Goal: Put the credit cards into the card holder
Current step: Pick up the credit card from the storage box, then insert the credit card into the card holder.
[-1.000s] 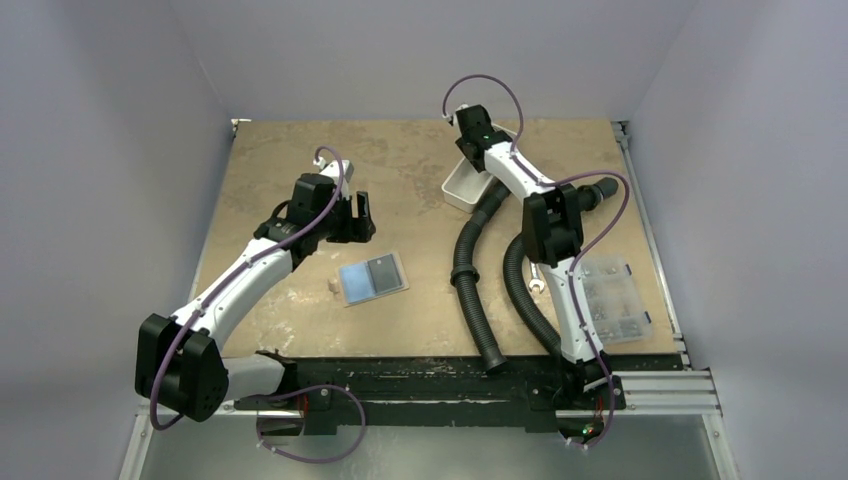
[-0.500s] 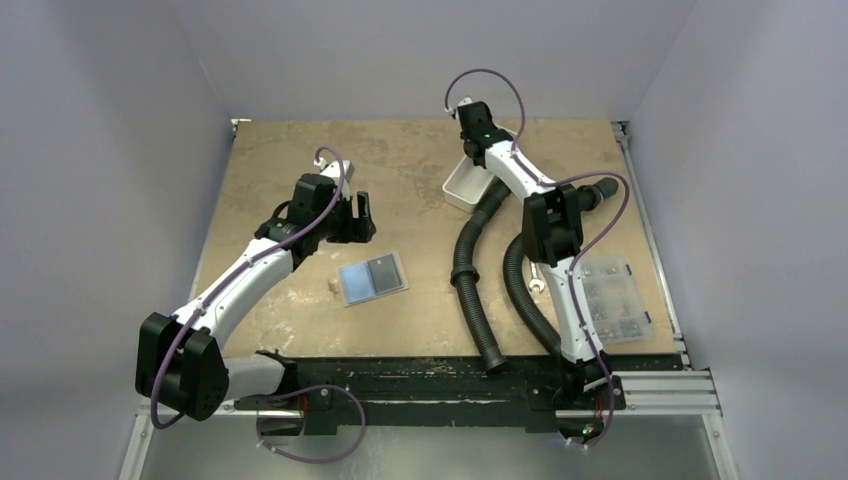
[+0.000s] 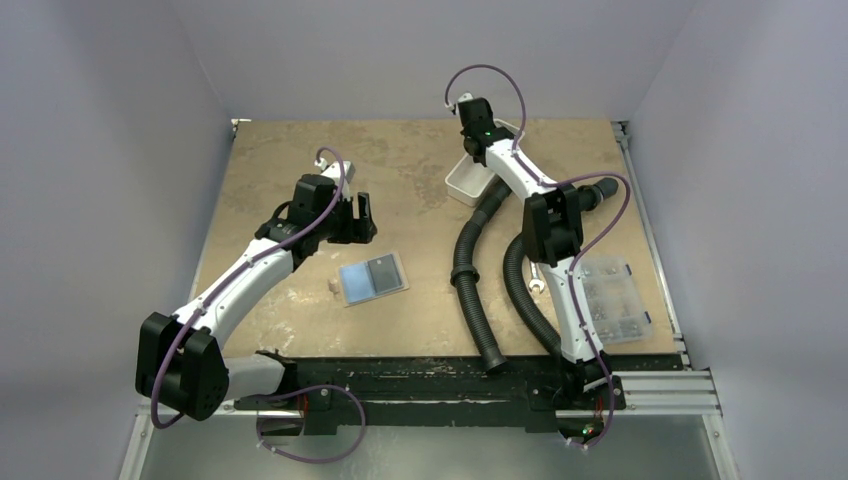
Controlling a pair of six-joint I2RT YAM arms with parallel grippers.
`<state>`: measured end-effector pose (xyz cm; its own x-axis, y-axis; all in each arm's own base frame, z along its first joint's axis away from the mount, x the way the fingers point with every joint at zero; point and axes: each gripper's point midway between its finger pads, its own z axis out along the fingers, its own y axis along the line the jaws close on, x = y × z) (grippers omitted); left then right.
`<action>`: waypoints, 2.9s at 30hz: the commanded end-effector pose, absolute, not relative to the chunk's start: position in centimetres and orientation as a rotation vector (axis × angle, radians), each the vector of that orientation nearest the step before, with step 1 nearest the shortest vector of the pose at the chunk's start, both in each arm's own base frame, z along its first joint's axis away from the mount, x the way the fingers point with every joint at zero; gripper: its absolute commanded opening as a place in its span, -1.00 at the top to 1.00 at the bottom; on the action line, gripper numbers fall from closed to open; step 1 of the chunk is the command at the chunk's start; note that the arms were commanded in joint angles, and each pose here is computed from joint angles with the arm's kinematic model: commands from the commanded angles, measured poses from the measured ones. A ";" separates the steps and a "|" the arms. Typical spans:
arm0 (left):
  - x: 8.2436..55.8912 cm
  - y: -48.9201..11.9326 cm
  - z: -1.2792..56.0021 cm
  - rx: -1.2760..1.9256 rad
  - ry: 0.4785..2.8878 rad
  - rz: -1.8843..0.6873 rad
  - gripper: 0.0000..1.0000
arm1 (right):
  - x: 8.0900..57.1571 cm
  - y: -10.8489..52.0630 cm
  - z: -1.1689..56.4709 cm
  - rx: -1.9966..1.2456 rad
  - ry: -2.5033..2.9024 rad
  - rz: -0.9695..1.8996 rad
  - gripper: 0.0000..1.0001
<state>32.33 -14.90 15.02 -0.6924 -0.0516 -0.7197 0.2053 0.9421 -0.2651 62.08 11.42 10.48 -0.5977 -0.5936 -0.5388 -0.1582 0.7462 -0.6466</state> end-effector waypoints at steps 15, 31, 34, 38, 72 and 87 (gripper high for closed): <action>32.5 -15.9 15.4 0.148 2.267 -0.488 -0.45 | 61.1 12.1 18.4 -0.433 2.098 -0.539 1.00; 32.3 -16.3 15.3 0.140 2.269 -0.528 -0.44 | 59.8 13.4 19.7 -0.114 2.166 -0.043 1.00; 32.4 -16.9 15.6 0.119 2.268 -0.600 -0.46 | 58.9 14.0 20.2 -0.039 2.174 0.171 1.00; 32.7 -18.1 16.8 0.062 2.234 -0.813 -0.47 | 56.6 16.0 22.6 -0.019 2.137 0.428 1.00; 29.2 -20.5 24.5 -0.330 1.516 -1.817 -0.17 | 32.0 35.5 25.8 -0.100 1.834 1.894 1.00; 31.5 -19.2 21.4 -0.321 1.743 -1.481 0.76 | 29.9 36.0 24.0 -0.093 1.885 1.896 1.00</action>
<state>30.37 -19.69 22.60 -0.6564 -0.6886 -0.3081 0.3035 0.1328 -0.9435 30.87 36.07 22.82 -0.9039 0.2790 -0.3241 -0.3157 0.0760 0.9458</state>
